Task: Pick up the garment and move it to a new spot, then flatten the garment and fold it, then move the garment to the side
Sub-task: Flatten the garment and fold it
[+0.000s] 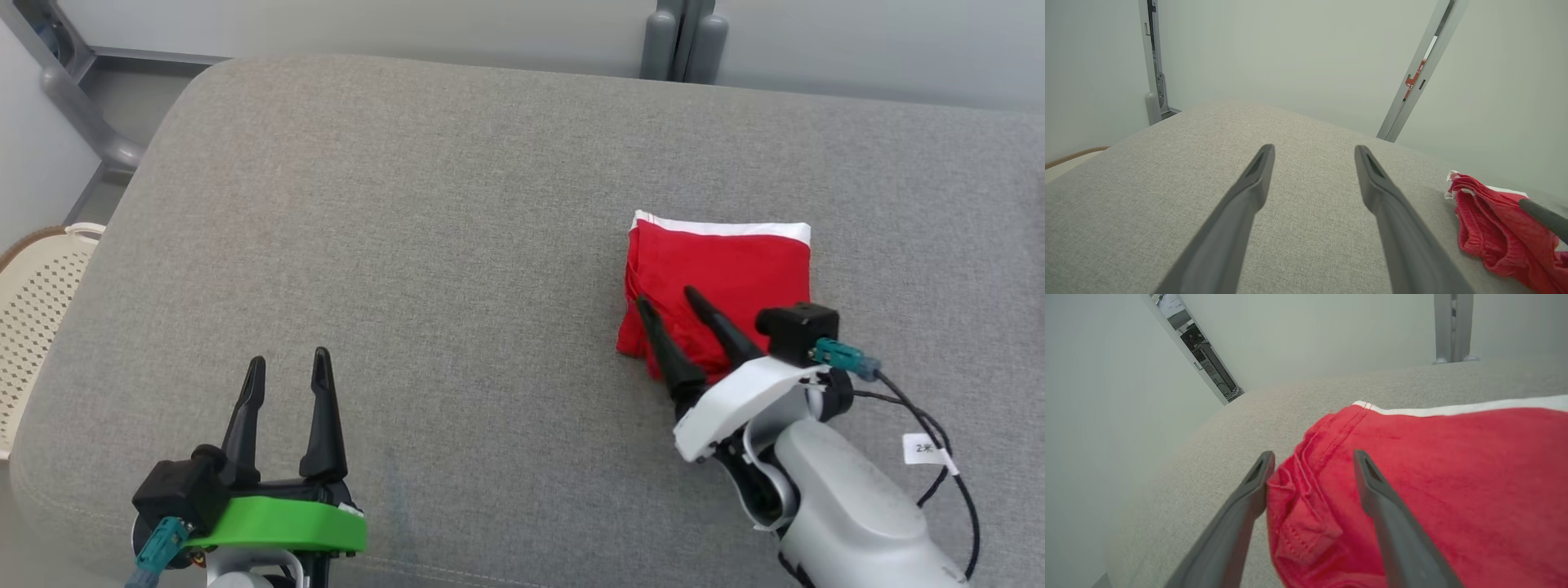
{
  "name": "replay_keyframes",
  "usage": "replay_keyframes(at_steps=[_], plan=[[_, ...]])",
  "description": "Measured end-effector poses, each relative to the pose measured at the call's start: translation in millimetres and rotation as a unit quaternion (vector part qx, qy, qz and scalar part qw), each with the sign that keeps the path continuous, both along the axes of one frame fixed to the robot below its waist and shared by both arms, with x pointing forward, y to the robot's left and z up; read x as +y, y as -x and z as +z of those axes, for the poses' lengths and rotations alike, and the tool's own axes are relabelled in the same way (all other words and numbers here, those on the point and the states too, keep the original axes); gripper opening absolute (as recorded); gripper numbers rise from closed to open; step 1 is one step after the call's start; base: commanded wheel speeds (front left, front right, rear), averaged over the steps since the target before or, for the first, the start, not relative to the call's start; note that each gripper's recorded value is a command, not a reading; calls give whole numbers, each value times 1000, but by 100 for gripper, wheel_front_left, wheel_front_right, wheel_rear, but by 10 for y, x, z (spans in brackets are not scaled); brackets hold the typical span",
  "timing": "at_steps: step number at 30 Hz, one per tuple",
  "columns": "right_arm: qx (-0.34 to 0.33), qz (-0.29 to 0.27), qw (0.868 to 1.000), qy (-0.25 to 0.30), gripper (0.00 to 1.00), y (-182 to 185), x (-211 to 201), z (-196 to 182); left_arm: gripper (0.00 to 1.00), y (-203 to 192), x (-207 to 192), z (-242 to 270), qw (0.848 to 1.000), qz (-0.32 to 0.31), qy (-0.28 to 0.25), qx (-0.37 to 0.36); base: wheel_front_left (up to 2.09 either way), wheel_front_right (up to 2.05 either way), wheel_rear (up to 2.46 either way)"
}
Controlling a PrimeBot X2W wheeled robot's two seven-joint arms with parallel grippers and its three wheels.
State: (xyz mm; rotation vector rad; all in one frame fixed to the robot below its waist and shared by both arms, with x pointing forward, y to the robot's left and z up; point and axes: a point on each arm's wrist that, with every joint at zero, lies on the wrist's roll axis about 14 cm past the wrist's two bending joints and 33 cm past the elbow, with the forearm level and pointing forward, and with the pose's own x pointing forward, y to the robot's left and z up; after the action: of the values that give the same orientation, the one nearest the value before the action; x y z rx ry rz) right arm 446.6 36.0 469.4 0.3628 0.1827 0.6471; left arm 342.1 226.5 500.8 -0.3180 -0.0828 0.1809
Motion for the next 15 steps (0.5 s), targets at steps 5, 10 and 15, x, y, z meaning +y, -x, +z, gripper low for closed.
replay_keyframes(at_steps=[5, 10, 15], plan=[[-35, -56, 998, 6, 100, -222, -488, 165, 100, -16, -24, 19, 1000, -4, 0, -4, 0, 0, 0], [-50, -113, 992, 23, 100, -383, -994, 208, 100, -36, -58, 18, 1000, -12, -3, -4, 0, 0, 0], [-45, -118, 991, 48, 0, -391, -1080, 93, 100, -41, -52, -1, 1000, -11, -5, 0, 0, 0, 0]])
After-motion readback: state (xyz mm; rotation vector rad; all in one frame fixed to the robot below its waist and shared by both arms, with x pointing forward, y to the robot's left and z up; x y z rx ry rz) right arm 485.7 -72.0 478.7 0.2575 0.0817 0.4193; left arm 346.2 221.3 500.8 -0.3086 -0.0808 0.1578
